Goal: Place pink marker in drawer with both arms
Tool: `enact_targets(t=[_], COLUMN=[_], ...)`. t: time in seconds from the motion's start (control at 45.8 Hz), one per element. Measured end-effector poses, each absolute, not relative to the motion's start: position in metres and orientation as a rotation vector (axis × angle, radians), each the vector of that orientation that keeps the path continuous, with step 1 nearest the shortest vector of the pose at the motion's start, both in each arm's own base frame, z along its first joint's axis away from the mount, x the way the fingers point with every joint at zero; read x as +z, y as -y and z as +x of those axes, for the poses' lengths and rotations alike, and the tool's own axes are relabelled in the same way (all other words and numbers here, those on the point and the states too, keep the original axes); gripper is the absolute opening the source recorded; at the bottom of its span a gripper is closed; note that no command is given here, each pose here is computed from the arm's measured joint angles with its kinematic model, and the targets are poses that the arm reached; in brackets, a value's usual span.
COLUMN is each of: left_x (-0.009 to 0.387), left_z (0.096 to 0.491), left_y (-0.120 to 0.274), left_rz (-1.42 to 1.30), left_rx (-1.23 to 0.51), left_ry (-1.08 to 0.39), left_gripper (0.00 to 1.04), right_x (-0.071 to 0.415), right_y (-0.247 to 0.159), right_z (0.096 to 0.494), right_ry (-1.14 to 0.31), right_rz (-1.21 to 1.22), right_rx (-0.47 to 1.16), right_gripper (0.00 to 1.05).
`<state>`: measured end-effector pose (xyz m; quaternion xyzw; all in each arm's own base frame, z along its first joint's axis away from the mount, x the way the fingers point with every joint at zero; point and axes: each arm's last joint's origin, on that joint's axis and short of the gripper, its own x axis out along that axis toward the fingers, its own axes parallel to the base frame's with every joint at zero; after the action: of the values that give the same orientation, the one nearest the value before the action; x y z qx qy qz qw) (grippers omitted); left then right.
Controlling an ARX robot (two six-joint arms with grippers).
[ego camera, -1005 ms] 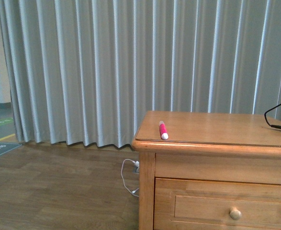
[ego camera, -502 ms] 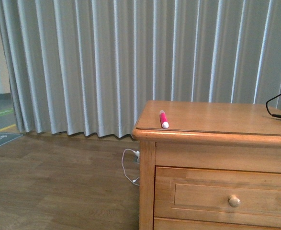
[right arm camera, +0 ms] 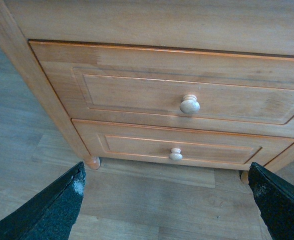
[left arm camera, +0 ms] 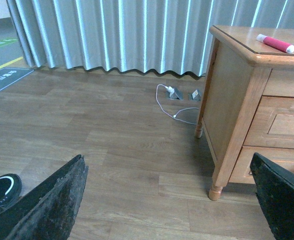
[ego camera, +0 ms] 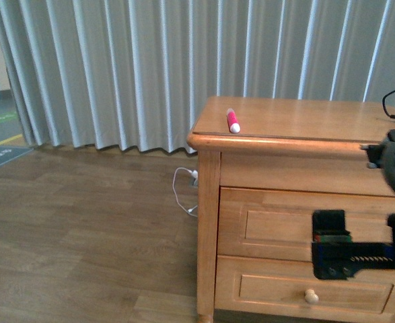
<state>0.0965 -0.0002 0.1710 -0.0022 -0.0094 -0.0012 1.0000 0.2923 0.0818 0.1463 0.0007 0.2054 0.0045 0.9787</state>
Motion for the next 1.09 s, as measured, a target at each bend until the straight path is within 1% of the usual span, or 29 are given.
enact_targets(t=[0.109,0.262,0.371,0.721,1.092], left_x=[0.171,0.171,0.171,0.171,0.171], left_z=[0.097,0.097,0.097,0.097,0.097], left_y=[0.0,0.0,0.0,0.0,0.0], left_rz=[-0.004,-0.004,-0.004,-0.004,-0.004], left_rx=[-0.002,-0.002,-0.002,-0.002,-0.002], left_ry=[0.019,0.019,0.019,0.019,0.019], left_gripper=[0.98,0.98,0.98,0.98,0.98], right_x=[0.128,0.111,0.099,0.073,0.062], right_y=[-0.093,-0.099,-0.095,-0.068,-0.063], right_z=[0.329,0.367,0.385,0.414,0.431], right_ry=[-0.43,-0.424,-0.425,-0.445,-0.453], right_rz=[-0.001,-0.001,0.001,-0.006,-0.017], right_rx=[-0.011,-0.038,-0.061,-0.119,-0.107], right_gripper=[0.96,0.96,0.96,0.96,0.96])
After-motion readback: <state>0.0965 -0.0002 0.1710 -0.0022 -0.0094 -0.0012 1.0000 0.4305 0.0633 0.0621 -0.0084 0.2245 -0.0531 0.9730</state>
